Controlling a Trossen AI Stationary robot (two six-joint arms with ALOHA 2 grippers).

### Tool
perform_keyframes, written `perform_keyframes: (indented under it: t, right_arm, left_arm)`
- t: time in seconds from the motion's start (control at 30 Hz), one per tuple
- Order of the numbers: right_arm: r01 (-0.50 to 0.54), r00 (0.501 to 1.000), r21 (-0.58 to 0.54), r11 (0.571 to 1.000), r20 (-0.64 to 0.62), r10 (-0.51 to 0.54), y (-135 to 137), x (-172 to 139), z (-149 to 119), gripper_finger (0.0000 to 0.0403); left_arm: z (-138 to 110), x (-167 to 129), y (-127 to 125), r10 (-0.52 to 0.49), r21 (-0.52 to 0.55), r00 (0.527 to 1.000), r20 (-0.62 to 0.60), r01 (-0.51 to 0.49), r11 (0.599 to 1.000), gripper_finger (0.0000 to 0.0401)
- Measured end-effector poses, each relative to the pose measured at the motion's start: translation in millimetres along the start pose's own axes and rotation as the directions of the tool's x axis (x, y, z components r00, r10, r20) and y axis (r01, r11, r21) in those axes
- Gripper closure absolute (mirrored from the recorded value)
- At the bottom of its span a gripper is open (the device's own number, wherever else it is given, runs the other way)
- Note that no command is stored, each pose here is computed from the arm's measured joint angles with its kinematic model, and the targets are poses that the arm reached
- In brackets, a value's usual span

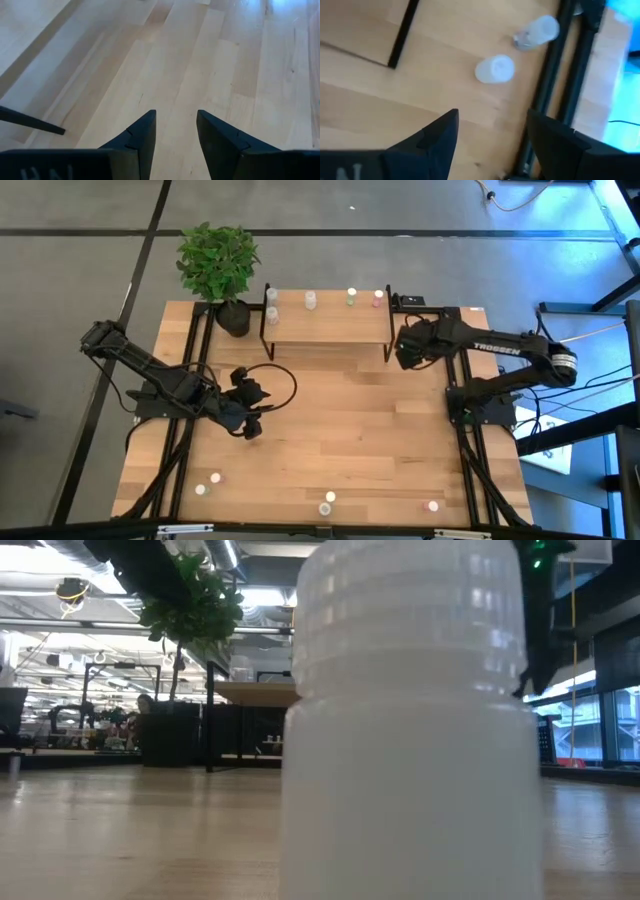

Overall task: Pick and place medicine bottles onto shelf by color
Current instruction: Put the top white pill bottle on the shelf aligned with the other white pill bottle

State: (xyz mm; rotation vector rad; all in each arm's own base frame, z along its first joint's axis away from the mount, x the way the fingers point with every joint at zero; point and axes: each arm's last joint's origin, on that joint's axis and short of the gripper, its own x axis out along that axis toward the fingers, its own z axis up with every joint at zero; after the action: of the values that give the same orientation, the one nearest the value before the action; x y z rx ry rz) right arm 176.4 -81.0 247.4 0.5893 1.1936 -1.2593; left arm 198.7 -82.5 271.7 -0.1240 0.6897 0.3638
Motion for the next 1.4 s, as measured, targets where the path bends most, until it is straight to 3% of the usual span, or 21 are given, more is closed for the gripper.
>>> perform_keyframes:
  t: [0.1,0.3,0.53,0.83,1.4]
  right_arm:
    - [-0.031,0.999,0.029,0.999,-0.02,0.032,-5.1,12.7,9.2,0.0166]
    - [0.002,0.997,0.111,0.994,-0.083,0.007,-21.8,34.2,16.2,0.0166]
    - [-0.133,0.986,0.124,0.983,-0.085,0.144,-29.2,55.0,27.7,0.0166]
    - [-0.152,0.98,0.191,0.97,-0.099,0.173,-40.9,76.3,27.5,0.0166]
    - [-0.138,0.986,0.198,0.97,-0.065,0.153,-45.6,83.7,29.6,0.0166]
  left_arm:
    - [0.0,0.0,0.0,0.0,0.0,1.0,0.0,0.0,1.0,0.0266]
    - [0.0,0.0,0.0,-0.001,0.0,1.0,0.0,0.001,1.0,0.0266]
    - [0.0,0.0,0.0,-0.001,0.0,1.0,0.0,0.001,1.0,0.0266]
    - [0.1,0.0,-0.1,-0.002,-0.001,1.0,0.0,0.002,1.0,0.0266]
    - [0.0,0.0,-0.1,-0.002,-0.001,1.0,0.0,0.002,1.0,0.0266]
